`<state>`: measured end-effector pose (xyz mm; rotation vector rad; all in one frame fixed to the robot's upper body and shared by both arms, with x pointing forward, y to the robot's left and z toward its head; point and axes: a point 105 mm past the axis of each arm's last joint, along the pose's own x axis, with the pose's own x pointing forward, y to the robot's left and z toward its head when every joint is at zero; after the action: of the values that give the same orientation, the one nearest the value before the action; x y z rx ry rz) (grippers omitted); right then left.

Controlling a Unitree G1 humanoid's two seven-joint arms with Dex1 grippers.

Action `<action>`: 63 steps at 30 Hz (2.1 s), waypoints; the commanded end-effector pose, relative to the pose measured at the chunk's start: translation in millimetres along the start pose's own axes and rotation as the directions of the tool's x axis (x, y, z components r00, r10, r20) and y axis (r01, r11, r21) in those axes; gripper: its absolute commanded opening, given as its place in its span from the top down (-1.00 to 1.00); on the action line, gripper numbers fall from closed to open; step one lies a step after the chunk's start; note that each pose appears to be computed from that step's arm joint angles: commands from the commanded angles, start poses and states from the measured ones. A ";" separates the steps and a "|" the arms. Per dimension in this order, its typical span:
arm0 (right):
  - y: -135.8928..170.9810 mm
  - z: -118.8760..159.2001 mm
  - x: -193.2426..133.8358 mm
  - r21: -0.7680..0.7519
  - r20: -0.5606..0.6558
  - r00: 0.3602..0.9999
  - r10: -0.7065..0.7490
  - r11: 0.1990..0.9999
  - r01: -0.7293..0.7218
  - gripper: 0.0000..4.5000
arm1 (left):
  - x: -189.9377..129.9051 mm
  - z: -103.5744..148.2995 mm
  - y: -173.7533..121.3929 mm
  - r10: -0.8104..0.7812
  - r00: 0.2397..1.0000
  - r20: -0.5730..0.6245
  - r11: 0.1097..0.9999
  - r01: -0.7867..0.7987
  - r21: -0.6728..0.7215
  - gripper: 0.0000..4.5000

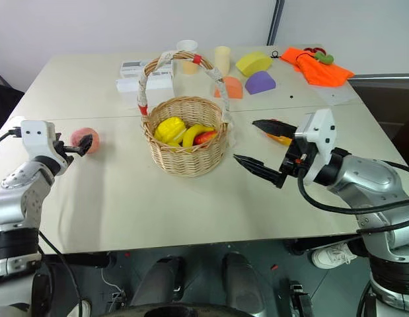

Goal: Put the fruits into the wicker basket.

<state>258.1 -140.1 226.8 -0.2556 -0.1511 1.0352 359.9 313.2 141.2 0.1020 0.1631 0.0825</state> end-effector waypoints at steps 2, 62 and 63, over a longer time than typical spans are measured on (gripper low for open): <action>16.6 12.8 8.4 -0.021 0.056 0.996 0.065 0.998 -0.064 -0.95 | 8.7 16.7 2.3 0.016 1.000 -0.019 0.999 -0.015 0.048 -1.00; -127.6 -89.2 -30.6 -0.200 -0.333 0.783 -0.526 0.851 0.487 -1.00 | -114.6 107.8 -201.7 -0.967 0.230 0.108 0.254 0.896 0.364 -0.99; -132.5 -92.2 -32.0 -0.209 -0.347 0.776 -0.527 0.850 0.484 -1.00 | -118.0 104.9 -200.5 -0.971 0.221 0.094 0.240 0.902 0.360 -0.99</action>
<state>369.6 -240.2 168.2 -0.4429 0.1132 0.4240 291.0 98.1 228.6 0.2088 -0.0577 -1.1940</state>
